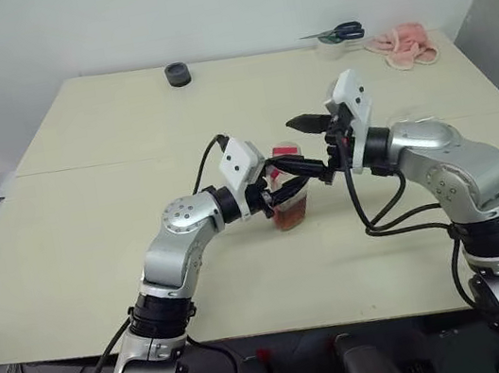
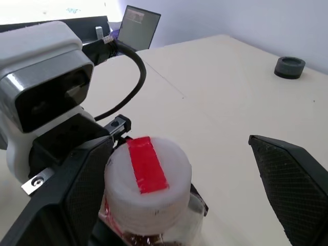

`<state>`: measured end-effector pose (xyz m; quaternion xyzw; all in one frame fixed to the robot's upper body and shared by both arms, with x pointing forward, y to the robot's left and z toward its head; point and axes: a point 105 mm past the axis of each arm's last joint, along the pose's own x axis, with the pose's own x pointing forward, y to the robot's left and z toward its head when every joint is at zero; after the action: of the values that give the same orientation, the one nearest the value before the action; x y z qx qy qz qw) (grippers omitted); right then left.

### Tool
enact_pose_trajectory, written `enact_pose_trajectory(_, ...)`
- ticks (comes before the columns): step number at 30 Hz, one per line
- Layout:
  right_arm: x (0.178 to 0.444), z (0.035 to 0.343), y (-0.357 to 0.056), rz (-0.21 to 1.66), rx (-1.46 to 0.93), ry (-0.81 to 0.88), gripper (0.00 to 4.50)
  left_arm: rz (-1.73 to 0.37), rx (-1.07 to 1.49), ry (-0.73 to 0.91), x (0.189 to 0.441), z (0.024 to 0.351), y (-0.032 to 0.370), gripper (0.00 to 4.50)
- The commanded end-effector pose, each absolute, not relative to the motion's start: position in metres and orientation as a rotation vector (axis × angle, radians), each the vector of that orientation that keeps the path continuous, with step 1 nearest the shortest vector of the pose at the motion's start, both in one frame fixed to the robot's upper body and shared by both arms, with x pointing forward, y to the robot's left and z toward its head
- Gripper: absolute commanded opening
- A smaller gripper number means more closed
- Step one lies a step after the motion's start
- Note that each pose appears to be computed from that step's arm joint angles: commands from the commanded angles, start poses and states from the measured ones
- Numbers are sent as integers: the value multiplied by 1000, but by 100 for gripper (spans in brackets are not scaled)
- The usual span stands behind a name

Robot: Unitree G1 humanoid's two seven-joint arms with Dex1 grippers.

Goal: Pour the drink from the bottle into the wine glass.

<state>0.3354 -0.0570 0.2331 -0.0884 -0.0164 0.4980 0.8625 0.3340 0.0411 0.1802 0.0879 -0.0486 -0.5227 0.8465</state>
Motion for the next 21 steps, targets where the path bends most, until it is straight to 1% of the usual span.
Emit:
enact_pose_trajectory(1, 337, 246, -59, 1023, -209, -93, 450, -1114, 198, -180, 328, 197, 38, 215)
enact_pose_trajectory(6, 335, 245, -64, 1029, -219, -86, 450, -1111, 199, -179, 327, 197, 38, 215)
enact_pose_trajectory(10, 327, 245, -70, 1068, -218, -77, 450, -1111, 200, -179, 328, 197, 39, 215)
enact_pose_trajectory(17, 319, 247, -69, 1113, -210, -79, 450, -1117, 201, -176, 327, 196, 38, 215)
enact_pose_trajectory(19, 313, 247, -66, 1146, -205, -80, 450, -1117, 201, -176, 327, 196, 38, 215)
enact_pose_trajectory(21, 301, 247, -62, 1211, -197, -79, 450, -1115, 203, -175, 327, 196, 39, 215)
